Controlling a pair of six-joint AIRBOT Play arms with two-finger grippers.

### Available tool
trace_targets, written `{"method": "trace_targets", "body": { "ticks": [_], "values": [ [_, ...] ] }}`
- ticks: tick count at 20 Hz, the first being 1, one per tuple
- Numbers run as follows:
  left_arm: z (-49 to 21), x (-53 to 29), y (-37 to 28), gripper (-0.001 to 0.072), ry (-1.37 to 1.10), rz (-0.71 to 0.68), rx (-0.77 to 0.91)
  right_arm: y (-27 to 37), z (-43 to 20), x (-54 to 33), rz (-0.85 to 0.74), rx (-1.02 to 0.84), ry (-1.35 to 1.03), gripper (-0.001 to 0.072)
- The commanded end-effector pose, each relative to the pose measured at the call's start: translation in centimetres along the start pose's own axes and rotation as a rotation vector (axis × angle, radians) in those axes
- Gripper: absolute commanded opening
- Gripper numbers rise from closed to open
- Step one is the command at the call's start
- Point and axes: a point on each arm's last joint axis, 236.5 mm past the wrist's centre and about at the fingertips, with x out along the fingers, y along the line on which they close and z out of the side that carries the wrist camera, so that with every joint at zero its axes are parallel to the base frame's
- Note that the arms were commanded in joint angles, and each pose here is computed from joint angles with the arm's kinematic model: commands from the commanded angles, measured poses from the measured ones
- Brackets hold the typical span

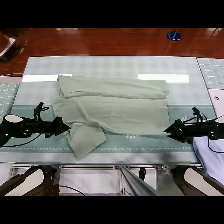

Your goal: Fold the shirts.

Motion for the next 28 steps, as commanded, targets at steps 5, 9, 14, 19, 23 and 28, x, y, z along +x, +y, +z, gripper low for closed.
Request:
{"method": "trace_targets", "body": {
  "ticks": [5, 9, 14, 19, 23, 28],
  "values": [
    [1.4, -0.8, -1.0, 0.0019, -0.023, -0.010, 0.047, 3.4, 2.7, 1.0, 0.057, -0.103, -0.126, 0.0023],
    [4.7, -4.3, -5.0, 0.0019, -0.062, -0.054, 0.160, 5.6, 3.3, -0.7, 0.084, -0.205, -0.122, 0.0022],
    [11.3, -7.3, -9.0, 0.0018, -0.235, -0.044, 0.242, 9.9, 8.8, -4.7, 0.133, -0.263, -0.251, 0.0022],
    [17.6, -5.8, -12.3, 0.0018, -0.240, -0.054, 0.270, 13.4, 14.3, -4.9, 0.176, -0.285, -0.275, 0.0022],
    [23.0, -4.4, -13.6, 0.0018, -0.217, -0.079, 0.216, 15.7, 19.3, -4.5, 0.185, -0.275, -0.296, 0.0022],
    [26.9, -2.5, -13.8, 0.0018, -0.171, -0.095, 0.238, 16.6, 23.5, -3.6, 0.193, -0.259, -0.305, 0.0022]
  ]
}}
